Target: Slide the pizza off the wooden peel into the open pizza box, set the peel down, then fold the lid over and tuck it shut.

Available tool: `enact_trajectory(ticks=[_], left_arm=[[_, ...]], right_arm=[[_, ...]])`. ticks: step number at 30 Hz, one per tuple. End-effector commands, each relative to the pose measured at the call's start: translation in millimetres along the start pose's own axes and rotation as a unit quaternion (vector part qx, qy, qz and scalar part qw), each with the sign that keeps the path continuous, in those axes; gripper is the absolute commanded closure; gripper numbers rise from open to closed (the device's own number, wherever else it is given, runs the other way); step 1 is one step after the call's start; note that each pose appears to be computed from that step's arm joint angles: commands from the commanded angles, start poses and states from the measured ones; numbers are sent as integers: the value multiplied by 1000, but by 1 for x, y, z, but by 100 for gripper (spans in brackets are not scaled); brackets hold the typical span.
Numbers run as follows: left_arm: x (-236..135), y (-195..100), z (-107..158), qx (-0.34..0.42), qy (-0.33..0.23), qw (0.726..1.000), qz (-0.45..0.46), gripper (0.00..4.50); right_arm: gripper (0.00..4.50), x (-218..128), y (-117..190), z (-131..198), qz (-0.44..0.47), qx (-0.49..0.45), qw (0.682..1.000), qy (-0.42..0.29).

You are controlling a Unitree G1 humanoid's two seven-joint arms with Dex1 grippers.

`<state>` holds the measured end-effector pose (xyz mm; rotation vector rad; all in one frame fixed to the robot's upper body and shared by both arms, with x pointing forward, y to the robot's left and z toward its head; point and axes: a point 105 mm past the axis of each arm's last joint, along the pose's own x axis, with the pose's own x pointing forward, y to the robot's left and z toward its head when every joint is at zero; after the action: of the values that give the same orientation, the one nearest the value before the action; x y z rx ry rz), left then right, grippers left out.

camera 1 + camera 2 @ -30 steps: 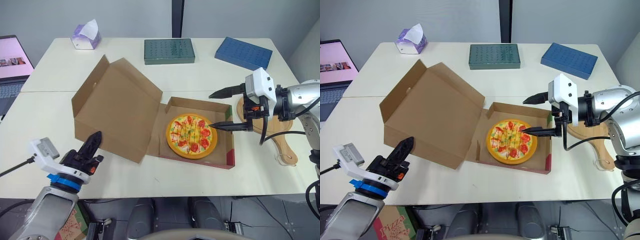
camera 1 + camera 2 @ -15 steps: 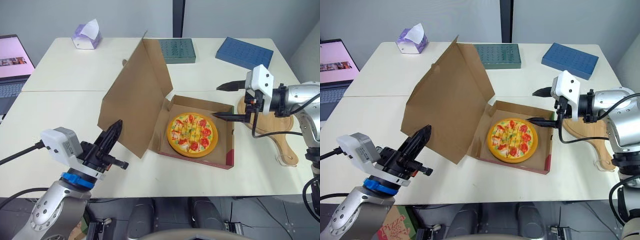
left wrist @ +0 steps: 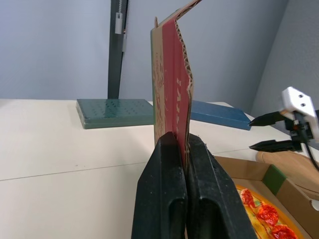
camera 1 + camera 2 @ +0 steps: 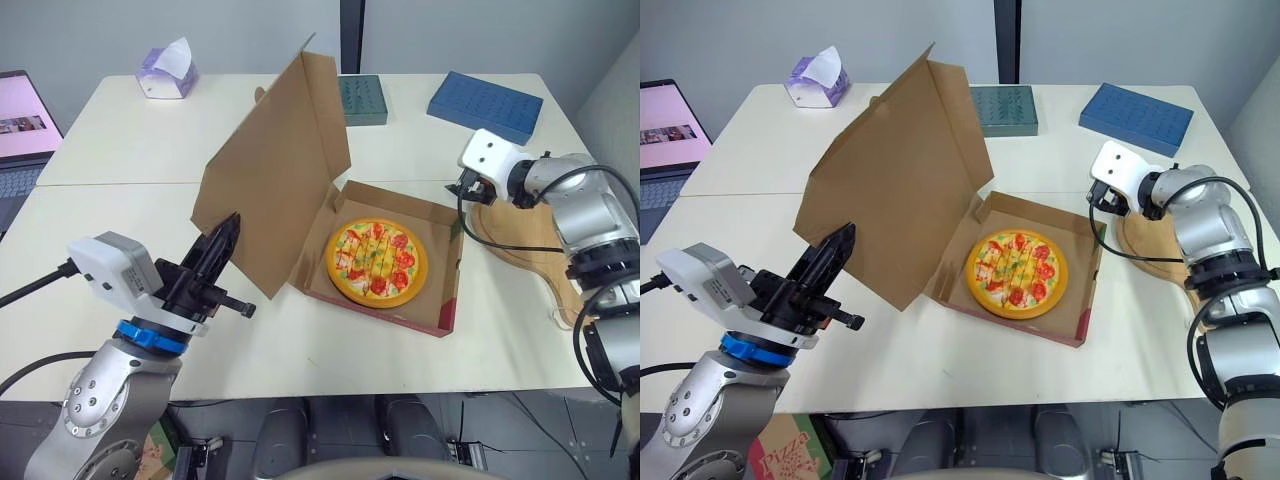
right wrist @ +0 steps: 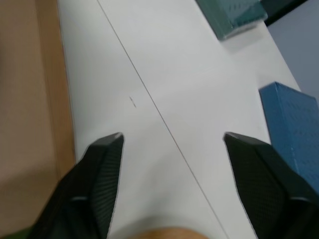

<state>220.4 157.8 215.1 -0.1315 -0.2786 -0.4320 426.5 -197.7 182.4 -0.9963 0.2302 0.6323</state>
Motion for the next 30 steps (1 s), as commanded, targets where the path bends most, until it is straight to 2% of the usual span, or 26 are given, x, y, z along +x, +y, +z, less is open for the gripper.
enact_trajectory(ticks=[1,4,6,7,11,18,25,30], left_arm=[[2,-2,8,16,-22,1000,-12,450],[6,1,6,24,-18,999,-23,450],[10,4,5,32,-13,999,-38,450],[12,6,5,35,-12,998,-42,450],[24,21,11,64,-6,996,-65,450],[36,53,6,70,60,988,-127,450],[48,80,16,76,47,980,-176,450],[55,97,20,39,48,978,-199,450]], right_arm=[[265,8,2,0,20,-52,998,9],[357,14,17,-9,79,-58,995,21],[439,12,29,-12,129,-68,989,17],[445,11,33,-13,144,-72,987,16],[445,-1,46,-11,200,-73,977,-5],[445,-32,76,4,297,-21,954,-39],[445,-46,108,22,328,14,943,-60],[445,-56,123,33,340,39,937,-72]])
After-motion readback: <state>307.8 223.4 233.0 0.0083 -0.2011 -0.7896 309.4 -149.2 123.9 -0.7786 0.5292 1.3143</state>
